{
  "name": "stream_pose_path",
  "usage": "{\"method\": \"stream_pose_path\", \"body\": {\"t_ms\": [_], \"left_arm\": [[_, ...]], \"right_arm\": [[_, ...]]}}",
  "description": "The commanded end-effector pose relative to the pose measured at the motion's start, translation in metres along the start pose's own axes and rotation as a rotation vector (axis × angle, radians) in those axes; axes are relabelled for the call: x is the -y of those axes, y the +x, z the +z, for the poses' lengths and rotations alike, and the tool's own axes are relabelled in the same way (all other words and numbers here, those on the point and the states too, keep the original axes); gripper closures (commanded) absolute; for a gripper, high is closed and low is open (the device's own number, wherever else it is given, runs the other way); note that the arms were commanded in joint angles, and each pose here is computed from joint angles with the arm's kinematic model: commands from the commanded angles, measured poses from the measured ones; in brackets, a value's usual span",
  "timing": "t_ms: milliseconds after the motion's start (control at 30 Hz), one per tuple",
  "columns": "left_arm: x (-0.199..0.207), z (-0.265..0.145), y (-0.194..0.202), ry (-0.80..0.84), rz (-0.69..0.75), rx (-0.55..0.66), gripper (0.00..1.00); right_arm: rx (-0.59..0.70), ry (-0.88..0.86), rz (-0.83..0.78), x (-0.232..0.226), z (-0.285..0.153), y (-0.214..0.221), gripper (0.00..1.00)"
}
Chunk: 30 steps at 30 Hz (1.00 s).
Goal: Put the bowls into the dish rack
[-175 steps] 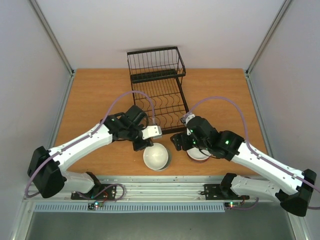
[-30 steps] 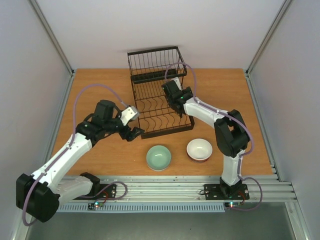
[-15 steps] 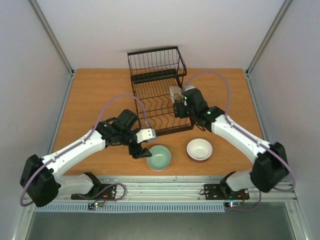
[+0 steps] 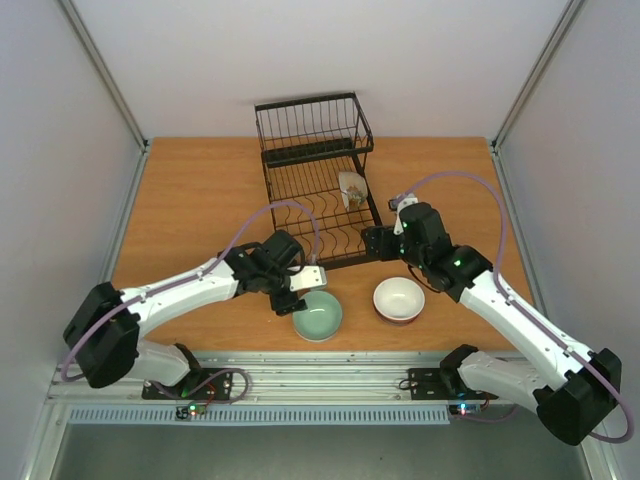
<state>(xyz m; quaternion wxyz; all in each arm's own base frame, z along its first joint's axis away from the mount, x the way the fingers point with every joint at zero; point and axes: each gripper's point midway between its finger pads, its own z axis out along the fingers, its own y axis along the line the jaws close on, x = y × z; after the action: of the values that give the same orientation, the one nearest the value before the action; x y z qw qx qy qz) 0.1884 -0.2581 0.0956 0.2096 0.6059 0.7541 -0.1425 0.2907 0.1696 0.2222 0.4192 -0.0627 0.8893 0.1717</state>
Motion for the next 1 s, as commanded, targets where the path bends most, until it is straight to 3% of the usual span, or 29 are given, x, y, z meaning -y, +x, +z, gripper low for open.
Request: {"method": "stream_pose_path", "body": {"t_ms": [0,367,567,800,967], "left_arm": [[-0.020,0.004,-0.020,-0.082,0.011,0.030,0.27],[-0.015,0.011,-0.015,-0.043,-0.010,0.005,0.30],[-0.012,0.011,-0.015,-0.022,-0.012,0.004,0.51],[-0.008,0.014,-0.012,0.001,-0.014,-0.005,0.62],[-0.005,0.013,-0.013,0.016,-0.013,-0.004,0.76]], "right_arm": [[-0.037,-0.002,0.022,0.003,-0.001,0.014,0.12],[-0.068,0.012,0.020,0.005,0.010,0.023,0.13],[-0.080,0.020,0.022,0.007,0.014,0.026,0.13],[-0.080,0.023,0.024,0.007,0.014,0.026,0.13],[-0.083,0.028,0.024,0.008,0.015,0.027,0.13]]}}
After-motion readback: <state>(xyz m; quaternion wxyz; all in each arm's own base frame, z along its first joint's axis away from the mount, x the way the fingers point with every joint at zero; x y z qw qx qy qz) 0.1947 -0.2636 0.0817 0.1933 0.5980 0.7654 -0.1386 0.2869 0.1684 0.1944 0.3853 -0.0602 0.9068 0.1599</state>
